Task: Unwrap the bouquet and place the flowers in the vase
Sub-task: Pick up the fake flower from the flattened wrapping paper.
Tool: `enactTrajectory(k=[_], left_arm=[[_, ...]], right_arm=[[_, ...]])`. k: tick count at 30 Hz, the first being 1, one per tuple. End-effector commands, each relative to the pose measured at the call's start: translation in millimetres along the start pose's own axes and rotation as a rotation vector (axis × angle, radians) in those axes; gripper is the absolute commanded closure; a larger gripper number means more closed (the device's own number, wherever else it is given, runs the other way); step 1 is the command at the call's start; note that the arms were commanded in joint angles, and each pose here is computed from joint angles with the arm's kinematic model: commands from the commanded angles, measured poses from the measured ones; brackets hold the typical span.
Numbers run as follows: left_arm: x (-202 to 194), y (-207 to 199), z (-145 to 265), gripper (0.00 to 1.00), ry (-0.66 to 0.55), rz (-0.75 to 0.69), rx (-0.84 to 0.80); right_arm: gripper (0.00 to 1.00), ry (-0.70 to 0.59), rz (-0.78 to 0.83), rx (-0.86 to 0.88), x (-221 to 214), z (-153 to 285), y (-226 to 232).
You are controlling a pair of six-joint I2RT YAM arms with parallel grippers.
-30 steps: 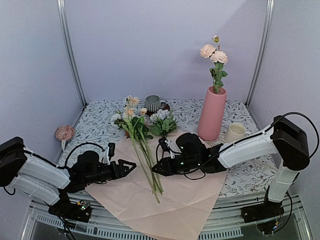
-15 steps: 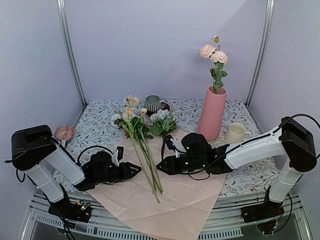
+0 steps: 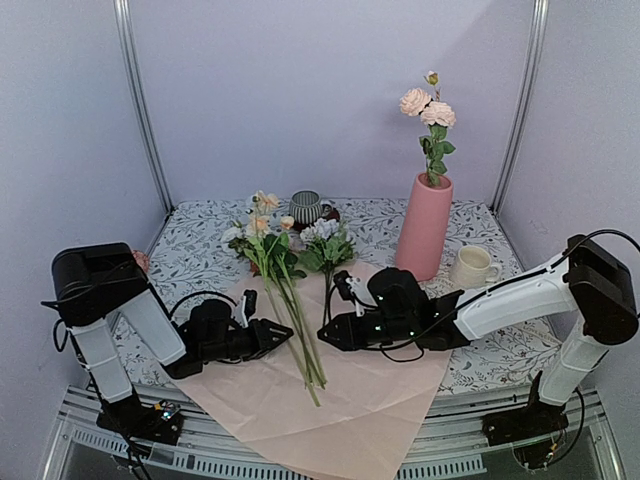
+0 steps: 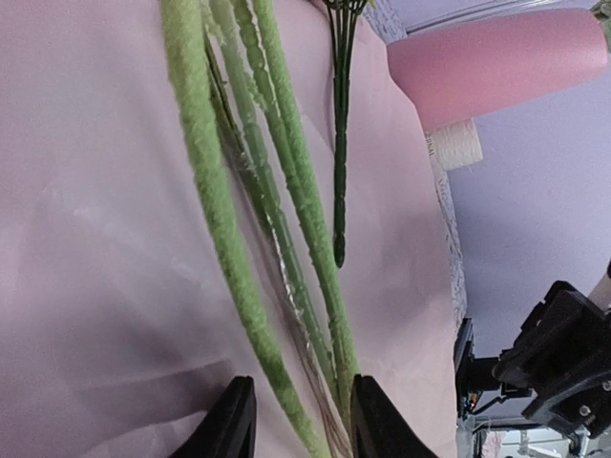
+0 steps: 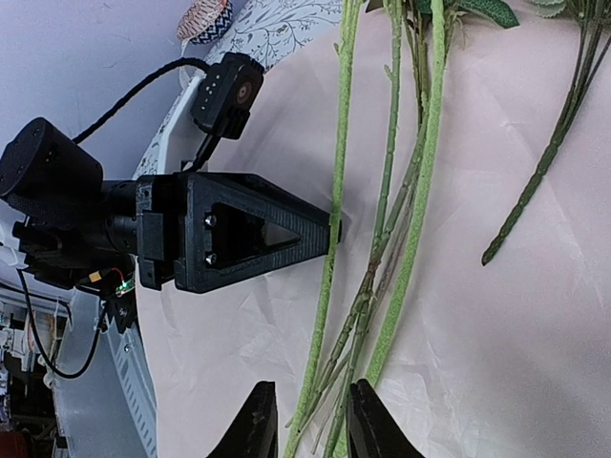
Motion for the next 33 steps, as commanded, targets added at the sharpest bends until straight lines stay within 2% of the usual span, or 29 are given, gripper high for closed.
enactTrajectory(k=[1,5,11,12,17,26,31,33], left_arm=[[8.2,-7.2,-8.2,0.65,-0.01,-0.014,-0.039],[12.6,-5.9,-7.6,0.73,-0.029,-0.015,-0.037],[20.1,-9.9,6.5,0.99,-0.083,-0.042,-0.053],[21.9,-11.5,10.6,1.0,-0.101,-0.052,-0.053],[28.4,-24.8,32.5,1.0,-0.159,-0.116,-0.049],[40.0,-69.1,73.0,1.0,-0.21,-0.343,-0.026],[39.4,-98.1,90.7,1.0,-0.182,-0.461,-0.174],[37.6,-109.3,95.0,1.0,-0.162,-0.513,-0.24]], right_arm=[[0.72,-0.037,0.016,0.0,4.4,6.9,2.2],[0.73,-0.04,0.015,-0.001,5.0,8.0,1.9],[0.73,-0.047,0.016,-0.004,5.6,10.5,1.8],[0.73,-0.048,0.015,-0.003,5.5,11.2,1.9],[0.73,-0.056,0.02,0.0,6.8,14.0,3.2],[0.73,-0.13,0.078,0.042,28.9,26.7,20.3],[0.71,-0.231,0.178,0.155,58.1,41.8,50.0],[0.68,-0.273,0.234,0.22,69.3,50.2,63.8]])
Point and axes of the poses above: each gripper's point midway between its finger pads, its own z axis back along the fingers, its own y axis along the line the jaws close on, x = y × z, the point moved 9 cm from there along z, back along the fingers, and after that the axes turned 3 degrees about z, right-handed, at the moved point
